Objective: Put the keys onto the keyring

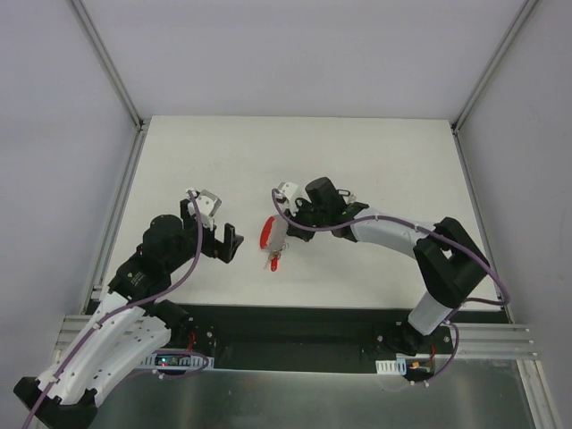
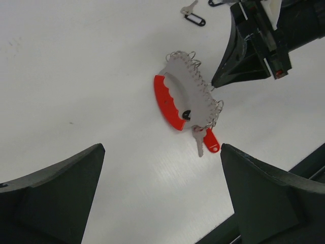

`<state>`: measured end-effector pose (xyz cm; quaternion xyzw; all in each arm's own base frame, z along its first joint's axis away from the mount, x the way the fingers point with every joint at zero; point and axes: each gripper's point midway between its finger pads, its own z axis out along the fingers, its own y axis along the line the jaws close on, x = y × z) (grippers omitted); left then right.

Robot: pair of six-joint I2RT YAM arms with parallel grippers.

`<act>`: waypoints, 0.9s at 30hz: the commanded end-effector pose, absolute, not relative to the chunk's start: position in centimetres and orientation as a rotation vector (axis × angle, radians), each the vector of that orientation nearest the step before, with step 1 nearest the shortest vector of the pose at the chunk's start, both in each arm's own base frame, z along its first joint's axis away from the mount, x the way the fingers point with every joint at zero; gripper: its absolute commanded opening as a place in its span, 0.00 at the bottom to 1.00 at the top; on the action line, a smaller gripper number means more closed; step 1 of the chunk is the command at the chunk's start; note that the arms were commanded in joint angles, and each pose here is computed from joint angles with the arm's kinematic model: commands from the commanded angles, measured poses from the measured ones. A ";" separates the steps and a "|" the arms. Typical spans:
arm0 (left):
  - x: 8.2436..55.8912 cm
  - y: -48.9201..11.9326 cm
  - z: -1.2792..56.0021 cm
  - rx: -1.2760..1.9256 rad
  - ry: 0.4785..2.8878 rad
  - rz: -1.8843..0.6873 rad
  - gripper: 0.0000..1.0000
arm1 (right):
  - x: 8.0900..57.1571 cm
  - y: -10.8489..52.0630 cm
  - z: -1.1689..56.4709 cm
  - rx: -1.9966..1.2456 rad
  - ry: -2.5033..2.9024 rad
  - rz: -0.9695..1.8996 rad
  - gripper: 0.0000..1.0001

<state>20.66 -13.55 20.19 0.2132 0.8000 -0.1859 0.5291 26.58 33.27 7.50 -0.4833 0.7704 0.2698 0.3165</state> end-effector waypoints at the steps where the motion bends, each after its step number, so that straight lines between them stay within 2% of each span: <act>1: 21.2 -16.3 21.8 0.476 1.825 -0.625 0.98 | 26.9 35.1 12.9 -1.231 1.799 0.767 0.01; 7: 23.0 -17.9 23.1 0.434 1.676 -0.697 0.93 | 26.4 34.9 17.5 -1.120 1.659 0.809 0.01; 19: 24.5 -22.0 31.2 0.590 1.417 -0.817 0.79 | 24.5 33.3 28.4 -0.917 1.366 0.863 0.01; 27: 24.1 -23.1 33.7 0.631 1.294 -0.872 0.59 | 23.1 31.8 31.2 -0.833 1.283 0.897 0.01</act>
